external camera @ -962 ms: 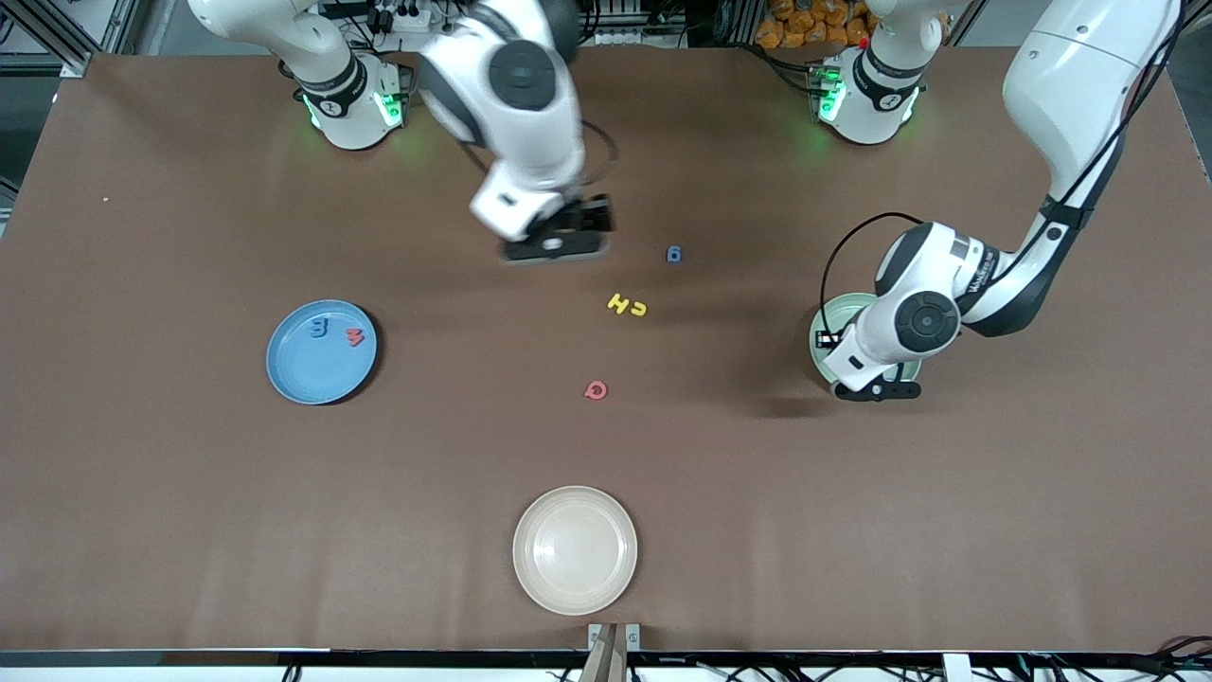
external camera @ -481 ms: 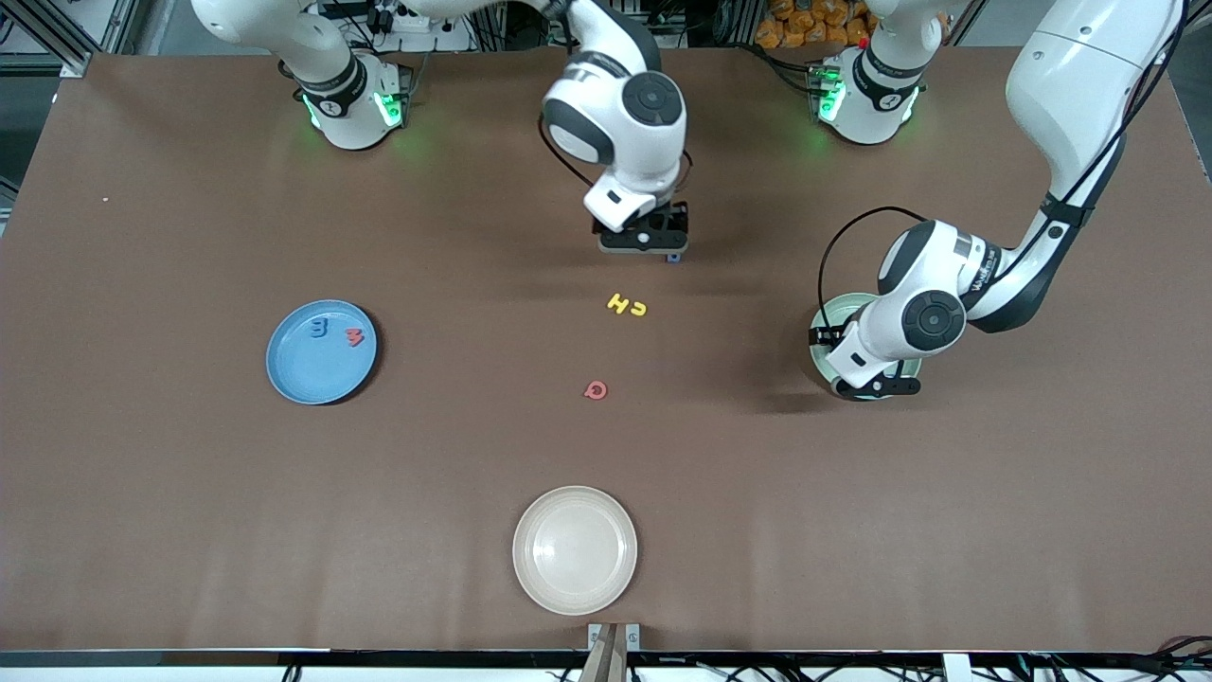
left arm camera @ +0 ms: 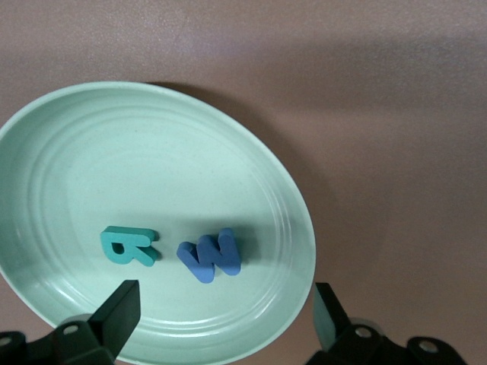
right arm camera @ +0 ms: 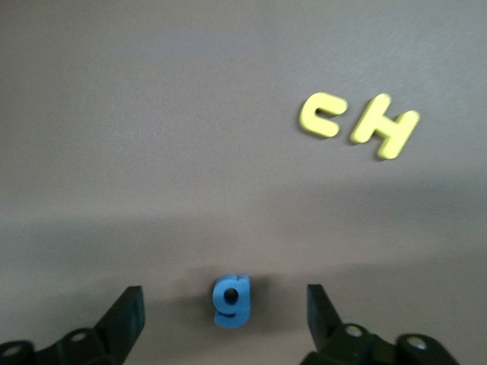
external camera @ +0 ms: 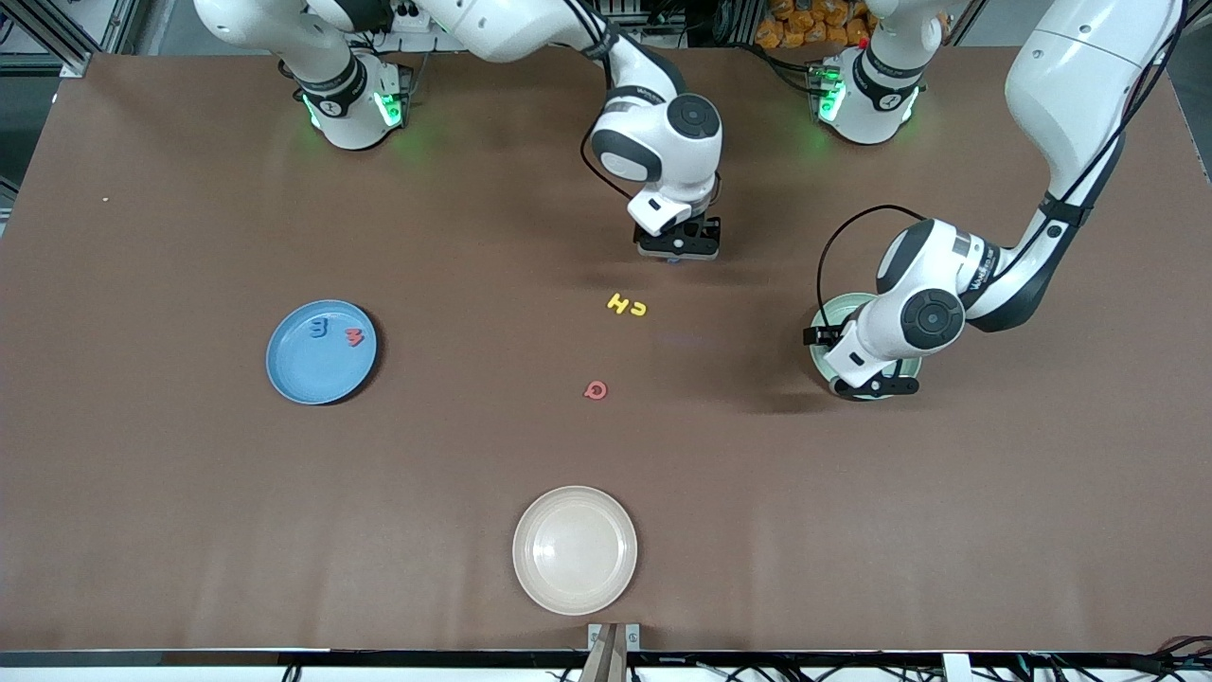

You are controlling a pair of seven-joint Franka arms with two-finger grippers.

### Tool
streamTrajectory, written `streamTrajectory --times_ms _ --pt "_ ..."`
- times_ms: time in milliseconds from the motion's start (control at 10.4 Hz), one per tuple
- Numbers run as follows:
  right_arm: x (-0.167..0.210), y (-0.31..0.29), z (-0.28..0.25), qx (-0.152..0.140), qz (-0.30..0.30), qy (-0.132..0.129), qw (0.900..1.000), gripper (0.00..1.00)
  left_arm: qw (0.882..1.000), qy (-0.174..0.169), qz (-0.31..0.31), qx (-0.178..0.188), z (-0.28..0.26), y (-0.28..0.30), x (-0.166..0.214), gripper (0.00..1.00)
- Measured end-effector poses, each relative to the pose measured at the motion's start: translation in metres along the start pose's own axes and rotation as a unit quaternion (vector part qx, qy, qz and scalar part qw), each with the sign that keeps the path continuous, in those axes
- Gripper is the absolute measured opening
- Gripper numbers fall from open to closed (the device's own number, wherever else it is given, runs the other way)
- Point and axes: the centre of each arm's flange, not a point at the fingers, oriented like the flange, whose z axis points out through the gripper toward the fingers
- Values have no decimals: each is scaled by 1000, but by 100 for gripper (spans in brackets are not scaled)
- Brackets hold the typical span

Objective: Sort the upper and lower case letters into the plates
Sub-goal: 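Move the right gripper to the blue g while the left gripper withdraws, then close the right gripper on the blue g and lift it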

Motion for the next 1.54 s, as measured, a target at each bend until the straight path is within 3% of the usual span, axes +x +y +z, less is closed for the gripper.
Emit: streamTrajectory --times_ms 481,770,1059,1347,1444,1540 --pt "2 -4 10 0 10 2 1000 87 1000 2 7 -2 -3 8 -2 100" --pt "2 -6 16 15 12 7 1000 87 1000 2 7 -2 -3 8 -2 100" --pt "-2 -1 27 8 3 10 1000 85 1000 2 7 -2 -3 8 -2 100" --pt "-4 0 29 6 1 8 1000 77 1000 2 7 -2 -3 8 -2 100" --pt "-7 2 32 3 0 5 1000 65 1000 2 7 -2 -3 8 -2 100" --pt "-10 1 32 3 -2 4 1000 63 1000 2 7 -2 -3 8 -2 100"
